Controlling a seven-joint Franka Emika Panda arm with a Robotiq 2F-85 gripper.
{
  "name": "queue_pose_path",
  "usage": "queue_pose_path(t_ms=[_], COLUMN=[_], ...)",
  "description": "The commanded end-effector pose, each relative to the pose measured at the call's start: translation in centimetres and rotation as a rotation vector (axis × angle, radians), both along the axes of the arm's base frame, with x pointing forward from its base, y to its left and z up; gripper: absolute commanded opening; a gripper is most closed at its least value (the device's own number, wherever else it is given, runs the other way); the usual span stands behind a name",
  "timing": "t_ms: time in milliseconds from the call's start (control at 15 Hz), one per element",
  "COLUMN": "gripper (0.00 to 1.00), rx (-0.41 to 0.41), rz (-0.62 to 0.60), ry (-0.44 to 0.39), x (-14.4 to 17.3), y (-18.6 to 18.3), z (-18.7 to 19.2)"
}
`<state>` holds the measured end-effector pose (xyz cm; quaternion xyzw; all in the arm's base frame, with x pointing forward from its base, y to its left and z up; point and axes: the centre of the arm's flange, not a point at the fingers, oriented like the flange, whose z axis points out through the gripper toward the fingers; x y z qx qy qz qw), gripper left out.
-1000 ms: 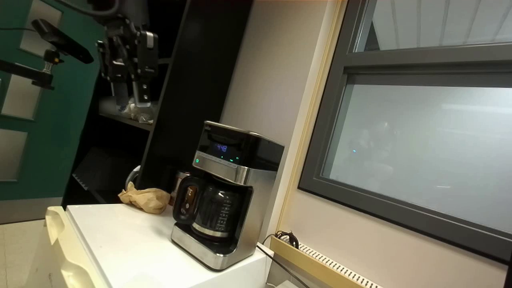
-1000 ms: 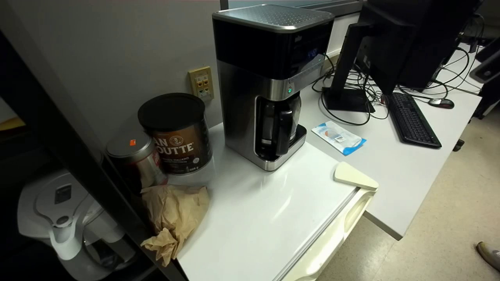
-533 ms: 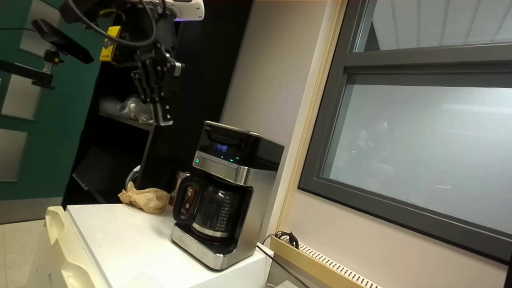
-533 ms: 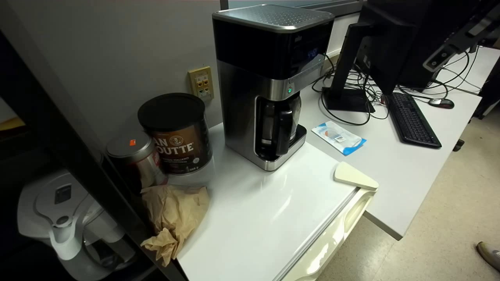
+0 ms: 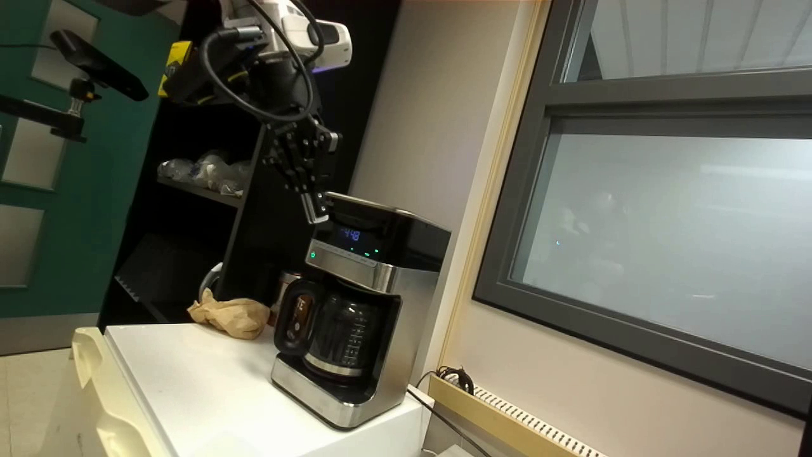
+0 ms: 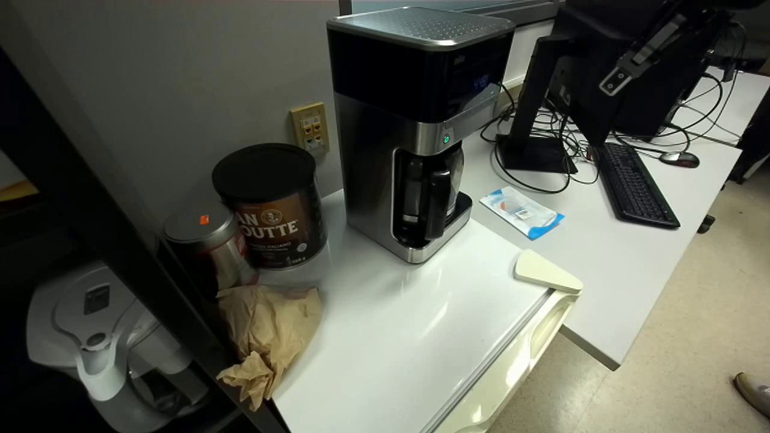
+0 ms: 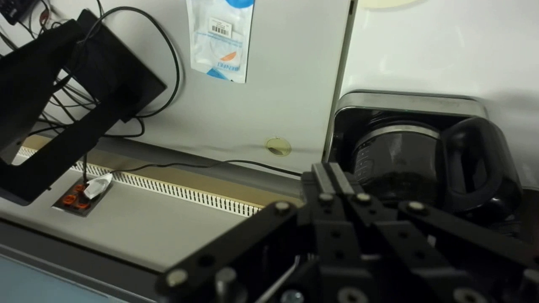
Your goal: Press a button on the coffeemaker.
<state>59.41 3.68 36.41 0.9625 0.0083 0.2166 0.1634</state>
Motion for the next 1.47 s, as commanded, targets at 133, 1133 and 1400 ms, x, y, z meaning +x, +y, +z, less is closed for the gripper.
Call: queue_pose_path(t_ms=[133,1133,1400], gripper=[0.01,0.03,0.03], rx=[-0.062,-0.035,-0.022], rz=[-0.006,0.02,0.036], ry=[-0.054,-0.096,-0.103], x=[4.5,10.7,11.5], y=[1.2,2.1,2.7], z=[-2.4,-5.5,-6.0])
